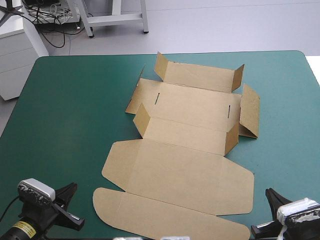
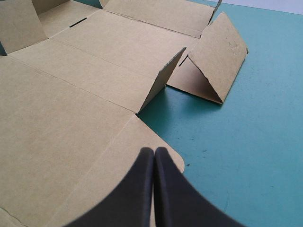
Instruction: Fold the box
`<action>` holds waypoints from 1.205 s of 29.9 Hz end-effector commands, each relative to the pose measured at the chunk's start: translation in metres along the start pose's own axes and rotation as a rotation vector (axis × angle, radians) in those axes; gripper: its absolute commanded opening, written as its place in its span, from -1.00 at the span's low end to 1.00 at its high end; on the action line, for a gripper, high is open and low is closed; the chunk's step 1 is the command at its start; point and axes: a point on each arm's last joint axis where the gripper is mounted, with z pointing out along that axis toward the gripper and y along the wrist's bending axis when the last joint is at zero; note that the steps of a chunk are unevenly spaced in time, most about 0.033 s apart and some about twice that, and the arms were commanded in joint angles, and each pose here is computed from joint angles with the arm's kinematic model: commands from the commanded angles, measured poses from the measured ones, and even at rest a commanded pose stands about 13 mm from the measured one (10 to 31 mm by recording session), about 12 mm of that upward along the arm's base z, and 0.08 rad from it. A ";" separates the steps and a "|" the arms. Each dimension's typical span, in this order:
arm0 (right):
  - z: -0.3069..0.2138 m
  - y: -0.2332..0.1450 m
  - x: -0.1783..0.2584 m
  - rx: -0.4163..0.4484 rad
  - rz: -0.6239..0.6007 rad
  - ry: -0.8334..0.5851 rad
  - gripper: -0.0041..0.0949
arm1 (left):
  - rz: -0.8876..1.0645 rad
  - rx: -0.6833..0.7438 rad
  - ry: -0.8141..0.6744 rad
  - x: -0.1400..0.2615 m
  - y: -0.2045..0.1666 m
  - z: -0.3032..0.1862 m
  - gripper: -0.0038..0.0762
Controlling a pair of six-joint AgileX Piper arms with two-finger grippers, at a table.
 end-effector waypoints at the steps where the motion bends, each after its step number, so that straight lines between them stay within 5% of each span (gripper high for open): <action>1: -0.006 -0.001 -0.013 0.021 0.002 -0.100 -0.96 | -0.006 0.005 -0.087 -0.015 0.000 -0.005 -0.93; 20: -0.006 0.000 -0.013 0.017 -0.002 -0.100 -0.92 | -0.006 0.005 -0.087 -0.015 0.000 -0.005 -0.93; 24: -0.006 0.000 -0.013 0.011 0.002 -0.100 -0.58 | -0.006 0.005 -0.087 -0.015 0.000 -0.005 -0.93; 31: -0.006 0.000 -0.013 0.011 0.002 -0.100 0.60 | -0.006 0.005 -0.087 -0.015 0.000 -0.005 -0.93; 36: -0.006 0.000 -0.013 0.011 0.018 -0.102 0.67 | -0.009 0.004 -0.089 -0.015 0.000 -0.005 -0.93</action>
